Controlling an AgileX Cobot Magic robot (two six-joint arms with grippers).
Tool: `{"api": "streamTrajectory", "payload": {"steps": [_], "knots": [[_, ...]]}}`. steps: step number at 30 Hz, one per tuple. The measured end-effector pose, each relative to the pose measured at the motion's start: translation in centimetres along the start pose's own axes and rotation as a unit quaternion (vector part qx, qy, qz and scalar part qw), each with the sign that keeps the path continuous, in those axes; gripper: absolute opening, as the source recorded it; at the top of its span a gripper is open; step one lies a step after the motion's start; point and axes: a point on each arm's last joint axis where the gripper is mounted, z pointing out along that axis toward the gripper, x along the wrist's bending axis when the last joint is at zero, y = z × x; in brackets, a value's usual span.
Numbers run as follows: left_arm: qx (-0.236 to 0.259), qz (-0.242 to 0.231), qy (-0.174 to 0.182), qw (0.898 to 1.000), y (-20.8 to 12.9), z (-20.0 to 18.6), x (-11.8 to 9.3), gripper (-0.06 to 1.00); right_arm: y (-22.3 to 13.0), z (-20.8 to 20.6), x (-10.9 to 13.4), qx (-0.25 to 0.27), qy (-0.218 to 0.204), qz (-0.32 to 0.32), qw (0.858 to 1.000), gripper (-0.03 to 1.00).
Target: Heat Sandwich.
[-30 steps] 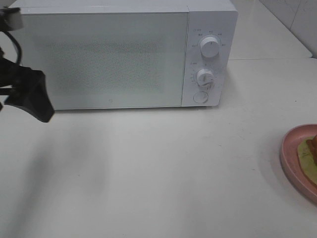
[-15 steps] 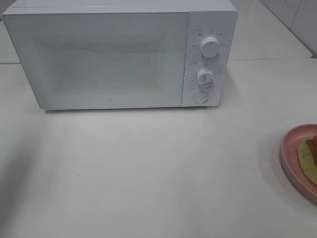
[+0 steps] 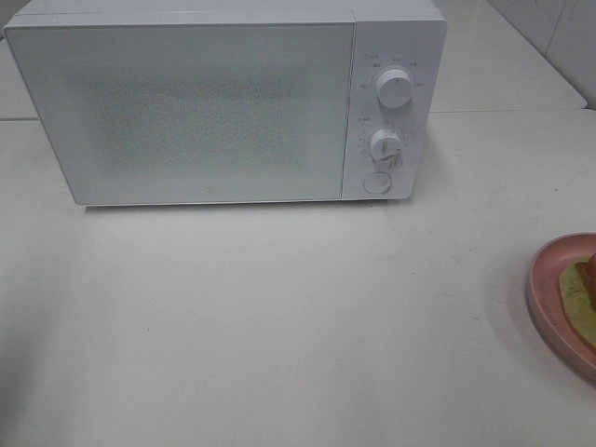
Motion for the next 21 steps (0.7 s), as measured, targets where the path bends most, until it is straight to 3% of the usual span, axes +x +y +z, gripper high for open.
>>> {"api": "streamTrajectory", "payload": {"steps": [12, 16, 18, 21], "knots": [[-0.117, 0.012, 0.012, 0.993, -5.4, -1.2, -0.4, 0.99, 0.0, 0.0, 0.0, 0.0, 0.0, 0.0, 1.0, 0.76], [-0.182, 0.018, 0.019, 0.983, -7.5, -1.4, -0.5, 0.99, 0.0, 0.0, 0.0, 0.0, 0.0, 0.0, 1.0, 0.76], [-0.191, 0.019, 0.02, 0.981, -7.8, -1.5, -0.5, 0.99, 0.0, 0.0, 0.0, 0.0, 0.0, 0.0, 1.0, 0.76], [-0.248, 0.024, 0.025, 0.968, -9.1, -2.5, -0.7, 0.99, 0.0, 0.0, 0.0, 0.0, 0.0, 0.0, 1.0, 0.76]]}}
